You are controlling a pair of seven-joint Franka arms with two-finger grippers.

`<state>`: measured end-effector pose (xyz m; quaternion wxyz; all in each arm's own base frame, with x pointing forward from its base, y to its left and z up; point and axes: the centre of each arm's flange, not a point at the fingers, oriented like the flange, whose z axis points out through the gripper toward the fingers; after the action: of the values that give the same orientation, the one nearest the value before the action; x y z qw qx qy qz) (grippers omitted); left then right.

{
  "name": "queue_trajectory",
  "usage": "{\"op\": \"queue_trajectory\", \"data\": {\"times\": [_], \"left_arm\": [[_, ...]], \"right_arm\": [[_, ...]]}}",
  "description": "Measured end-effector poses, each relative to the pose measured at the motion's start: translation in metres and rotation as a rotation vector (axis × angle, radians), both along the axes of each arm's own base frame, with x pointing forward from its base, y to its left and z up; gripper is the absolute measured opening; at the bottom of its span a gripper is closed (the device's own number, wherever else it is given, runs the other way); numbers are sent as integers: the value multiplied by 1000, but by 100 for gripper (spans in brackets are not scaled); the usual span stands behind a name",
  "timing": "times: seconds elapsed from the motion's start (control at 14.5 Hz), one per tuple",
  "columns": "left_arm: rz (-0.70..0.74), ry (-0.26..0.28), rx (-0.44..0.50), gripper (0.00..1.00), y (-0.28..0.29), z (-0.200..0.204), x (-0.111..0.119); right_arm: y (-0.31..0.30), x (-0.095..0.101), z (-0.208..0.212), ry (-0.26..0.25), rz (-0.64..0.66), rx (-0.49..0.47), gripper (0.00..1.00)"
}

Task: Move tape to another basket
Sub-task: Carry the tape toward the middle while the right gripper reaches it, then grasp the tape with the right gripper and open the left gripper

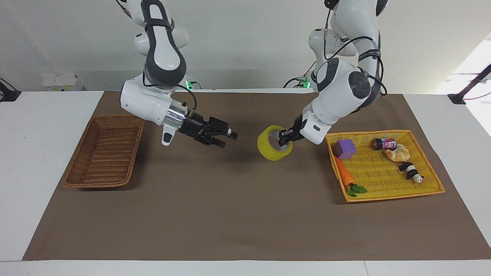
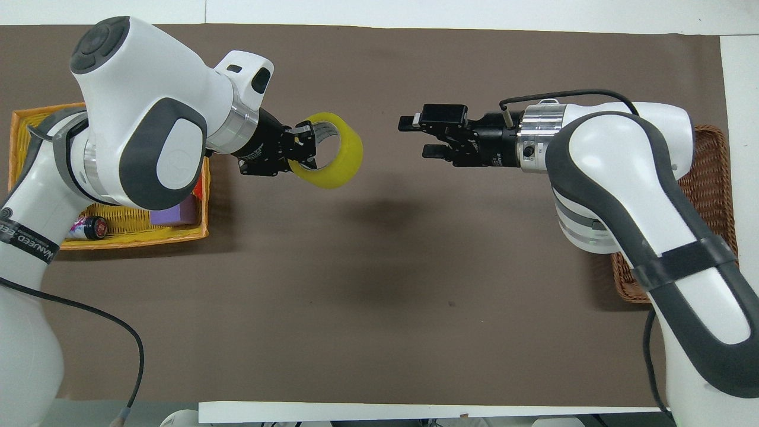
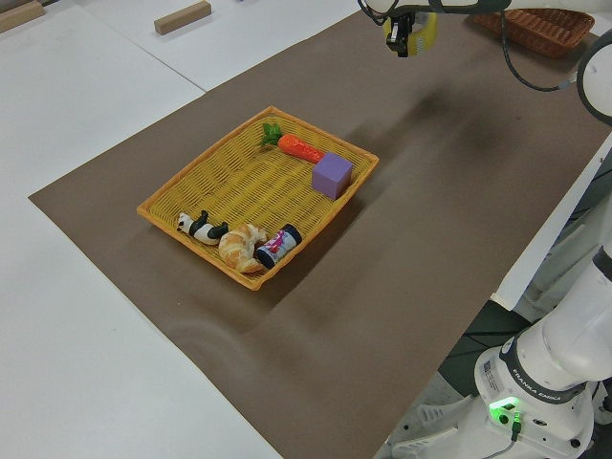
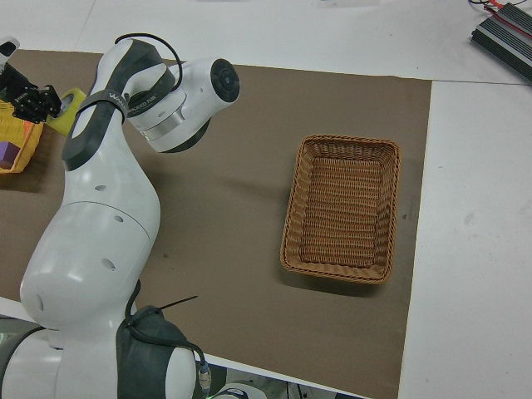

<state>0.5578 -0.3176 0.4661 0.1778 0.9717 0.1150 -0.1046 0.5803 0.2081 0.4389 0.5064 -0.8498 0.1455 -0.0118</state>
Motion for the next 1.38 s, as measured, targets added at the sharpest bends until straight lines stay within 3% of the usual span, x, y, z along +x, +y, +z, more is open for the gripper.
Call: {"op": "queue_trajectory", "data": {"times": [0.62, 1.38], "left_arm": [[-10, 1, 1, 22, -5, -1, -3], [-39, -5, 11, 22, -18, -1, -11]], "right_arm": [[60, -24, -17, 4, -68, 8, 100], [75, -29, -20, -6, -69, -8, 100]]}}
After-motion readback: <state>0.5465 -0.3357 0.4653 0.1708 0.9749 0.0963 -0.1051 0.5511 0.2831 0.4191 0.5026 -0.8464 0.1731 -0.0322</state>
